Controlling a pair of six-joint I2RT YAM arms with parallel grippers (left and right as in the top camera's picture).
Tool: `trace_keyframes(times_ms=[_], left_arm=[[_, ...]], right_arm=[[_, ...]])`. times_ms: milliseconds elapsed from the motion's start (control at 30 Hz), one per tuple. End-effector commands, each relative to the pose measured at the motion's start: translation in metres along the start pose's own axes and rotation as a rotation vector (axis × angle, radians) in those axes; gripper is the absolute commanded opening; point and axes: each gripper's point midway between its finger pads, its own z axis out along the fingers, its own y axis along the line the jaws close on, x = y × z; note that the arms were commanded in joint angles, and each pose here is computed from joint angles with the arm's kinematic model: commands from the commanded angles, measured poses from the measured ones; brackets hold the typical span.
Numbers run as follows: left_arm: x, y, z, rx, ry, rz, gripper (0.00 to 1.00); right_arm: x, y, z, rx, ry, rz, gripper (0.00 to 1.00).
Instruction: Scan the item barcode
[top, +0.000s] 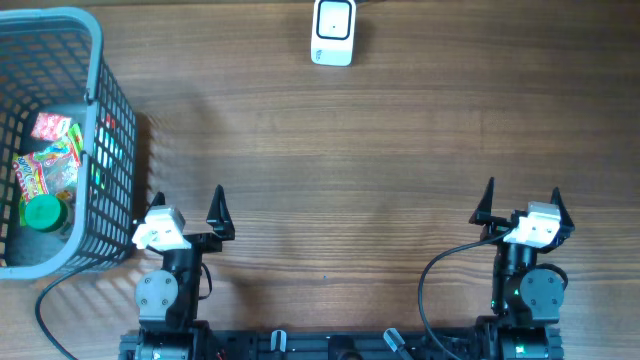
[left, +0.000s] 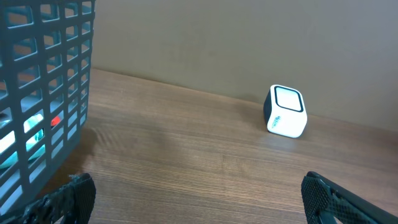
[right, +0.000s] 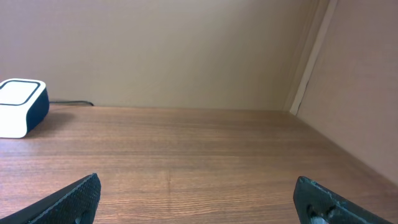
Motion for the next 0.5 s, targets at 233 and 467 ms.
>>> trace_keyframes(times_ms=[233,467], left_arm=[[0.0026,0.0036,0.0007,-0.015,-0.001,-0.002,1.00],[0.0034,0.0036,0.0010,-0.015,0.002,-0.002,1.00]], right_arm=[[-0.0032,0.0028,-0.0008,-0.015,-0.016,-0.006,1.00],[-0.0032,0.0028,-0.0008,-0.015,-0.016,-0.006,1.00]])
